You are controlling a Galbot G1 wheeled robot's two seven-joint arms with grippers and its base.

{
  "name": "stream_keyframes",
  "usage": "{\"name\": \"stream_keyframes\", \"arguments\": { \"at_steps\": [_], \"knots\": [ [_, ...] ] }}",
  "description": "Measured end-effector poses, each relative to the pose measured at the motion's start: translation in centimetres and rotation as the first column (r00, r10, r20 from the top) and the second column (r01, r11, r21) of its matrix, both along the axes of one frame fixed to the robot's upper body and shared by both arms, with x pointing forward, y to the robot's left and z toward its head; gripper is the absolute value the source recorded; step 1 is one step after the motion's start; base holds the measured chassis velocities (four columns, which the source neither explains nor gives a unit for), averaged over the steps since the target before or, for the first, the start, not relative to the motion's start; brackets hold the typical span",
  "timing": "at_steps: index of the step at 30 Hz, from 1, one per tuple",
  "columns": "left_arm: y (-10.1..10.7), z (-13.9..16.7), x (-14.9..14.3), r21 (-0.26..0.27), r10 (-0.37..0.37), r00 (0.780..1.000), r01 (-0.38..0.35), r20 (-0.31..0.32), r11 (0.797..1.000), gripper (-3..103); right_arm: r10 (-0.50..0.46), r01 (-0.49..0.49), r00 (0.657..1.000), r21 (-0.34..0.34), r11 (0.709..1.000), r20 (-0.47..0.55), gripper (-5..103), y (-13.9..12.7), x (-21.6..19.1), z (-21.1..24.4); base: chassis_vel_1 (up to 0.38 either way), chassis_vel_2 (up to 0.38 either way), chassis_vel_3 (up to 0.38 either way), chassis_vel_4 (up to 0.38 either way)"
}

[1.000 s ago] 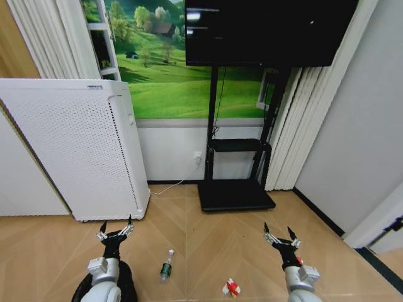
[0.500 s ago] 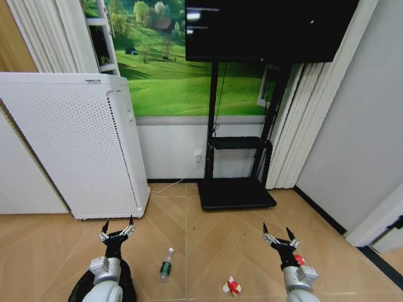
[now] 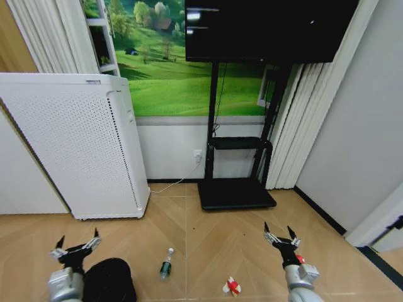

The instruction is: Pick up the trash bin and place the garbage on the floor into it.

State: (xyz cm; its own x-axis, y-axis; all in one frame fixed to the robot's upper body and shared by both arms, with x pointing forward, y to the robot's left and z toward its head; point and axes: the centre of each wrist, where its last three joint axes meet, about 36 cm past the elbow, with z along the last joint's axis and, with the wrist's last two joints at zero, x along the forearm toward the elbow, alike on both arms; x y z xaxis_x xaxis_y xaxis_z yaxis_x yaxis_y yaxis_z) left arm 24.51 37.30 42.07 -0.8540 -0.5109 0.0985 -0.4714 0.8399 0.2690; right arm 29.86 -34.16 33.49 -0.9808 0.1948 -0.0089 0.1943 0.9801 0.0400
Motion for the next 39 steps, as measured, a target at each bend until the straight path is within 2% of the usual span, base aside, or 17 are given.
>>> {"name": "stream_keyframes", "arguments": {
  "at_steps": [1,3,8,10,11,13,14,16,17,19,20,23,27,32,35,37,39],
  "knots": [
    [0.0,0.0,0.0,0.000,0.000,1.000,0.000,0.000,1.000,100,0.000,0.000,1.000,0.000,1.000,0.000,100,0.0,0.0,0.0,0.000,0.000,0.000,0.000],
    [1.3,-0.1,-1.3,0.004,-0.006,0.999,0.007,-0.051,1.000,100,0.000,0.000,1.000,0.004,1.000,0.002,100,-0.1,0.1,0.1,0.000,0.000,0.000,0.000],
    [2.4,-0.8,-3.0,-0.037,-0.056,0.991,0.052,-0.122,0.998,101,-0.001,0.001,1.000,0.009,1.000,0.004,100,-0.4,0.1,0.0,0.000,0.000,0.000,0.000],
    [2.0,-1.4,-3.8,-0.097,-0.050,0.987,0.035,-0.155,0.995,98,-0.004,0.004,1.000,0.011,1.000,0.005,100,-0.8,0.2,0.0,0.000,0.000,0.000,0.000],
    [2.0,-1.4,-3.8,-0.097,-0.050,0.987,0.035,-0.155,0.995,98,-0.004,0.004,1.000,0.011,1.000,0.005,100,-0.8,0.2,0.0,0.000,0.000,0.000,0.000],
    [1.4,-1.9,-4.4,-0.154,-0.071,0.979,0.042,-0.189,0.987,98,-0.006,0.006,1.000,0.010,1.000,0.005,100,-1.1,0.2,-0.2,0.000,0.000,0.000,0.000],
    [1.4,-1.9,-4.4,-0.154,-0.071,0.979,0.042,-0.189,0.987,98,-0.006,0.006,1.000,0.010,1.000,0.005,100,-1.1,0.2,-0.2,0.000,0.000,0.000,0.000],
    [1.2,-2.6,-4.7,-0.228,-0.116,0.966,0.063,-0.229,0.972,98,-0.007,0.007,1.000,0.009,1.000,0.003,100,-1.2,0.3,-0.4,0.000,0.000,0.000,0.000],
    [1.2,-2.6,-4.7,-0.228,-0.116,0.966,0.063,-0.229,0.972,98,-0.007,0.007,1.000,0.009,1.000,0.003,100,-1.2,0.3,-0.4,0.000,0.000,0.000,0.000],
    [1.2,-3.0,-4.7,-0.265,-0.138,0.953,0.064,-0.269,0.962,98,-0.006,0.006,1.000,0.002,1.000,-0.001,100,-1.3,0.3,-0.6,0.000,0.000,0.000,0.000],
    [1.2,-3.0,-4.7,-0.265,-0.138,0.953,0.064,-0.269,0.962,98,-0.006,0.006,1.000,0.002,1.000,-0.001,100,-1.3,0.3,-0.6,0.000,0.000,0.000,0.000],
    [1.8,-3.6,-4.3,-0.237,-0.105,0.939,0.026,-0.326,0.971,97,-0.004,0.004,1.000,-0.003,1.000,0.001,100,-1.5,0.5,-0.5,0.000,0.000,0.000,0.000],
    [3.1,-3.4,-3.9,-0.209,-0.094,0.904,0.005,-0.417,0.978,93,-0.007,0.007,1.000,-0.003,1.000,0.001,100,-1.7,0.8,-0.5,0.000,0.000,0.000,0.000],
    [3.8,-3.9,-3.6,-0.198,-0.108,0.890,0.020,-0.443,0.980,90,-0.006,0.006,1.000,0.001,1.000,-0.005,100,-1.3,0.7,-0.9,0.000,0.000,0.000,0.000],
    [3.8,-4.6,-3.4,-0.230,-0.126,0.880,0.019,-0.458,0.973,90,-0.002,0.002,1.000,0.000,1.000,-0.010,100,-0.9,0.7,-1.1,0.000,0.000,0.000,0.000],
    [3.5,-5.0,-3.3,-0.272,-0.142,0.870,0.009,-0.472,0.962,90,0.000,0.000,1.000,-0.005,1.000,-0.015,100,-0.7,0.6,-1.2,0.000,0.000,0.000,0.000],
    [3.4,-5.1,-3.4,-0.281,-0.147,0.867,0.009,-0.476,0.960,90,0.000,0.000,1.000,-0.004,1.000,-0.016,100,-0.7,0.5,-1.2,0.000,0.000,0.000,0.000]
  ]
}}
